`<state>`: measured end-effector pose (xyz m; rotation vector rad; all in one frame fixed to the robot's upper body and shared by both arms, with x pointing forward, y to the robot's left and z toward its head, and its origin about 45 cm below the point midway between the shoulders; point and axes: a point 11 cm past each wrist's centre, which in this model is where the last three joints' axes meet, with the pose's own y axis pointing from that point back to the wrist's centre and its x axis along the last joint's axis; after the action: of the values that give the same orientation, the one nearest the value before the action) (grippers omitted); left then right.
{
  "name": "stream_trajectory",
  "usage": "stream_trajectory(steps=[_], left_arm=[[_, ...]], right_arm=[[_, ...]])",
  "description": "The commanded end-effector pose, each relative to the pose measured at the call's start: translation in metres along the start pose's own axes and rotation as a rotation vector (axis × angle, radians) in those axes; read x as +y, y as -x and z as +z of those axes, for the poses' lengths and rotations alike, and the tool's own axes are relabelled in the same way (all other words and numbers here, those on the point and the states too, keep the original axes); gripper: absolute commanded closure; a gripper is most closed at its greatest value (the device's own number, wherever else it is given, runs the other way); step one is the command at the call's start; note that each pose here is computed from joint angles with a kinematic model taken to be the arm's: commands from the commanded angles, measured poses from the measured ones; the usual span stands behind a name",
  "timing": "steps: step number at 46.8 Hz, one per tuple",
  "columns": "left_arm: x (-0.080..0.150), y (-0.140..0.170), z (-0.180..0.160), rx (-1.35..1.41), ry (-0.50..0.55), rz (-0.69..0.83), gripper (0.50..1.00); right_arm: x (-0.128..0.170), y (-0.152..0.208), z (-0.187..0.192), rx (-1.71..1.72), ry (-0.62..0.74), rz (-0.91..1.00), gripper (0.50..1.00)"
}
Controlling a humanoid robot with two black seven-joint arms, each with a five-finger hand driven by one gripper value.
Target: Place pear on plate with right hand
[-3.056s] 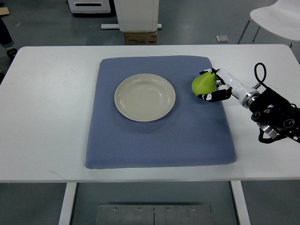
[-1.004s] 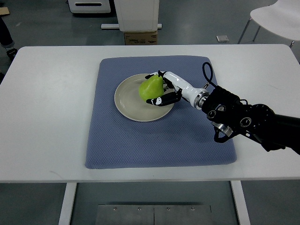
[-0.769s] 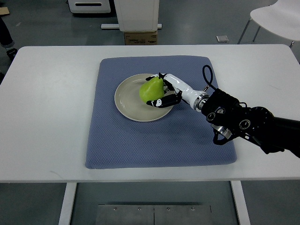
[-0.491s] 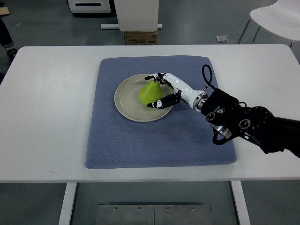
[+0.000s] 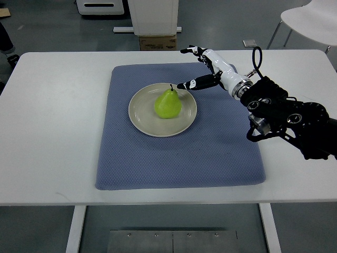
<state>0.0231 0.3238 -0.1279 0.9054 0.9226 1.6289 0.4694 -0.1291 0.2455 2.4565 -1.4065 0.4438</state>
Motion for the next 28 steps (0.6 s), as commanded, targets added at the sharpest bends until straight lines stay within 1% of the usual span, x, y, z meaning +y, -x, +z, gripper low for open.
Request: stream_trajectory(steps=[1, 9, 14, 17, 23, 28], left_arm=[[0.0, 0.0, 0.0, 0.001, 0.0, 0.001, 0.5], [0.0, 0.0, 0.0, 0.0, 0.0, 0.0, 0.5], [0.0, 0.0, 0.0, 0.0, 0.0, 0.0, 0.5], [0.0, 0.0, 0.0, 0.0, 0.0, 0.0, 0.5], [0.0, 0.0, 0.0, 0.0, 0.0, 0.0, 0.5], [0.0, 0.0, 0.0, 0.001, 0.0, 0.001, 0.5]], right_arm=[[0.002, -0.011, 0.0, -0.02, -0.001, 0.03, 0.5], [0.015, -0.031, 0.019, -0.025, 0.034, 0.072, 0.5], [0.027, -0.051, 0.031, -0.018, 0.062, 0.106, 0.5], [0.03, -0.061, 0.03, -0.031, 0.061, 0.127, 0.5], [0.03, -0.074, 0.027, -0.15, 0.063, 0.191, 0.5], [0.031, -0.075, 0.033, -0.274, 0.11, 0.205, 0.5]])
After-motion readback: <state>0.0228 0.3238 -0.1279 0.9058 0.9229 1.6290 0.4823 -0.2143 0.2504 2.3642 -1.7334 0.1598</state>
